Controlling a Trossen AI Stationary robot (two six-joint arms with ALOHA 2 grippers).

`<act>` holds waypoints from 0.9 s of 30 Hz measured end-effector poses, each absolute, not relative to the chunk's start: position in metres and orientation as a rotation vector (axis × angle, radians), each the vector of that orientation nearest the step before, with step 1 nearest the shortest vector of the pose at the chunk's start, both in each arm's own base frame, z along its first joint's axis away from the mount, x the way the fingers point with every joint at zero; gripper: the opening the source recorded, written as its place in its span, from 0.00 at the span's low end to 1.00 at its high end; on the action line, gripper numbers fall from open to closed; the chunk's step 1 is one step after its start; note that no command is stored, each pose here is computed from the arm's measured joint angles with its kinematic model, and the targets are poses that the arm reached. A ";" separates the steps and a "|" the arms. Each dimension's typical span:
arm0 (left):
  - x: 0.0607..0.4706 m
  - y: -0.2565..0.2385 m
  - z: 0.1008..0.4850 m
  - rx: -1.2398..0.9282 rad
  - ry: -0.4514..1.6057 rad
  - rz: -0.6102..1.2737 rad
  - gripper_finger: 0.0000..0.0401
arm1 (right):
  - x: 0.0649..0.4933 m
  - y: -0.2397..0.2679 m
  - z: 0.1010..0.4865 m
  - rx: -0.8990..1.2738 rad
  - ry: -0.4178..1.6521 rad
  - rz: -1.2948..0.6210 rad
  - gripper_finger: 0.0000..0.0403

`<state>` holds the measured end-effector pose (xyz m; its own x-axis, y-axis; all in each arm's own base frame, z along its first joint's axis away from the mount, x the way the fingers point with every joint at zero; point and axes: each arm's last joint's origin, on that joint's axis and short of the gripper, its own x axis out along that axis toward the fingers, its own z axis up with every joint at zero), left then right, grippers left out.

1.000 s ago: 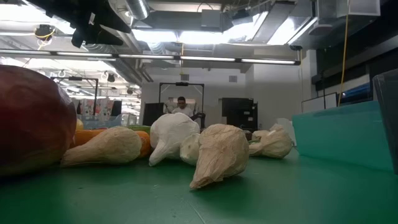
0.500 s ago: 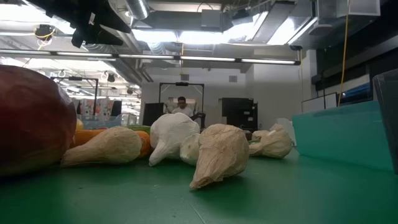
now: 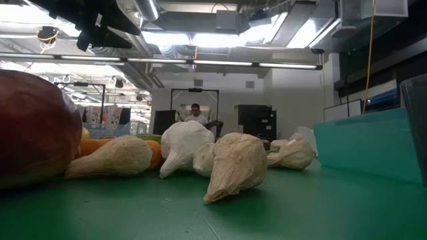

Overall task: Sort produce into baskets
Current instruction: Put the lemon into the right black bin

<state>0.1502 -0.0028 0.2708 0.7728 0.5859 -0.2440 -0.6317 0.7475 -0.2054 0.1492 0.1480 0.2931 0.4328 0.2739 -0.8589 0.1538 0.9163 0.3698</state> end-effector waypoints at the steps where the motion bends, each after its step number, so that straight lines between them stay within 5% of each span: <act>1: 0.150 -0.003 0.271 -0.294 0.170 0.659 0.61 | 0.152 0.142 0.296 0.393 1.085 0.066 0.68; 14: 0.159 -0.039 0.235 -0.322 0.584 0.262 0.61 | 0.169 0.113 0.302 0.203 0.983 0.084 0.68; 27: 0.185 -0.105 0.180 -0.021 0.843 0.030 0.61 | 0.168 0.114 0.302 0.187 0.978 0.085 0.68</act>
